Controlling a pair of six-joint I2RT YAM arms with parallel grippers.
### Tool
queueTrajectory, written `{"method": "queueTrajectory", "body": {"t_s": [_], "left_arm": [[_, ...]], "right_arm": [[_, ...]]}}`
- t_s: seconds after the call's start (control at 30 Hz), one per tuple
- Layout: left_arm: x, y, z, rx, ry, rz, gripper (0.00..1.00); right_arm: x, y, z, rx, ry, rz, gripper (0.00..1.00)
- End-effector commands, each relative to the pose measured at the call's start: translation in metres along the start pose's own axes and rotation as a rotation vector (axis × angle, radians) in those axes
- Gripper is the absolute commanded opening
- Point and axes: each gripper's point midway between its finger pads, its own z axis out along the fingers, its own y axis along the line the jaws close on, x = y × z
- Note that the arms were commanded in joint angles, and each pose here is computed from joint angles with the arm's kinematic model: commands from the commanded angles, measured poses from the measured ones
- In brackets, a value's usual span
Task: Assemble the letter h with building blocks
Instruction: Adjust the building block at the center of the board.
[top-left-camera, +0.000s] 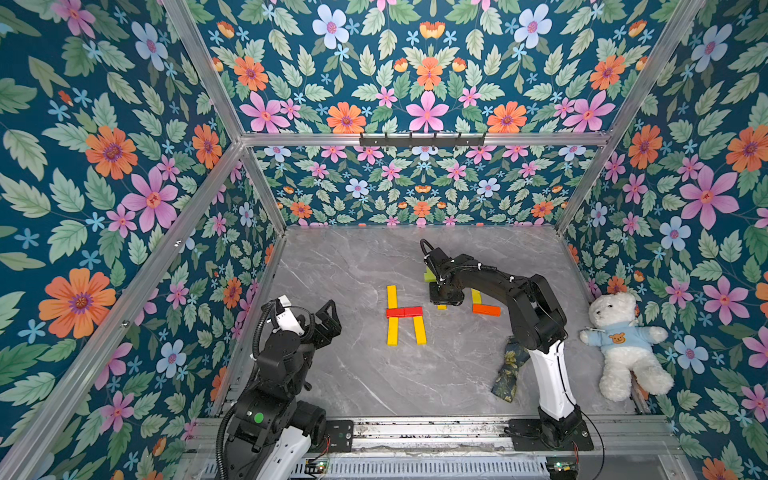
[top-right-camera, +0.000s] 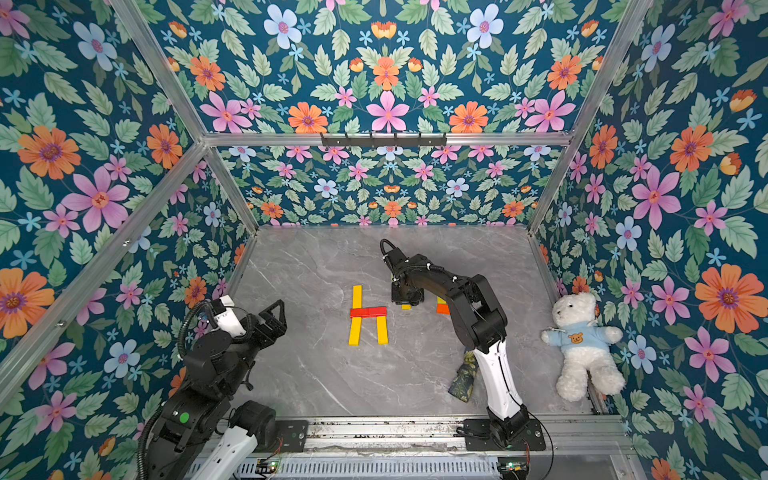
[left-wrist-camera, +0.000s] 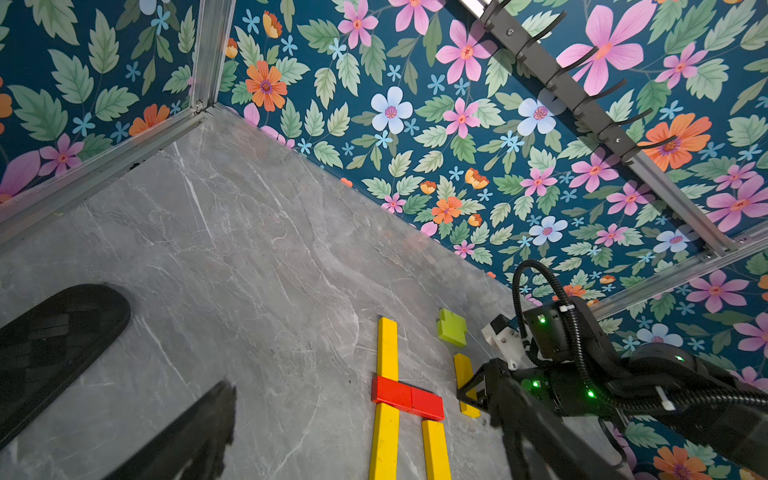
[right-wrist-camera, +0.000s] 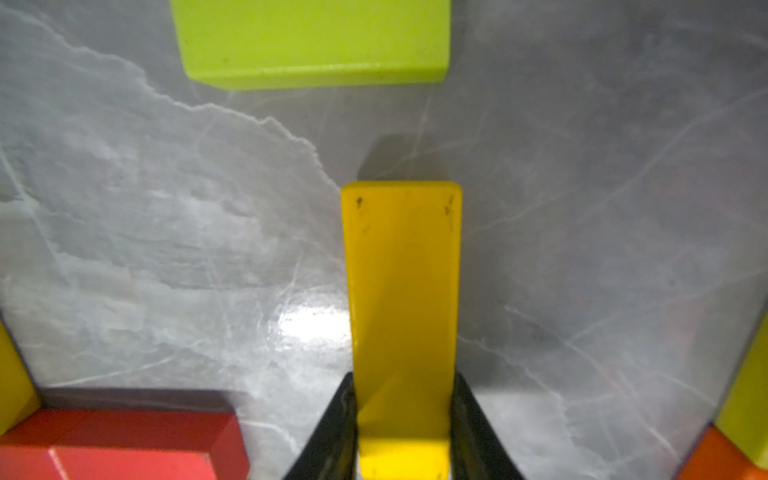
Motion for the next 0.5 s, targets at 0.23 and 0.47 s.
{"method": "queueTrajectory", "body": {"t_s": [0.23,0.47], "left_arm": [[-0.004,-0.002,0.001,0.005,-0.017,-0.010,1.00],[-0.004,-0.003,0.001,0.006,-0.016,-0.010,1.00]], "right_arm": [[0.005,-0.003,-0.005,0.014,0.004,0.012,0.60],[-0.025,0.010,-0.042,-0.031,-0.105,0.017,0.78]]}}
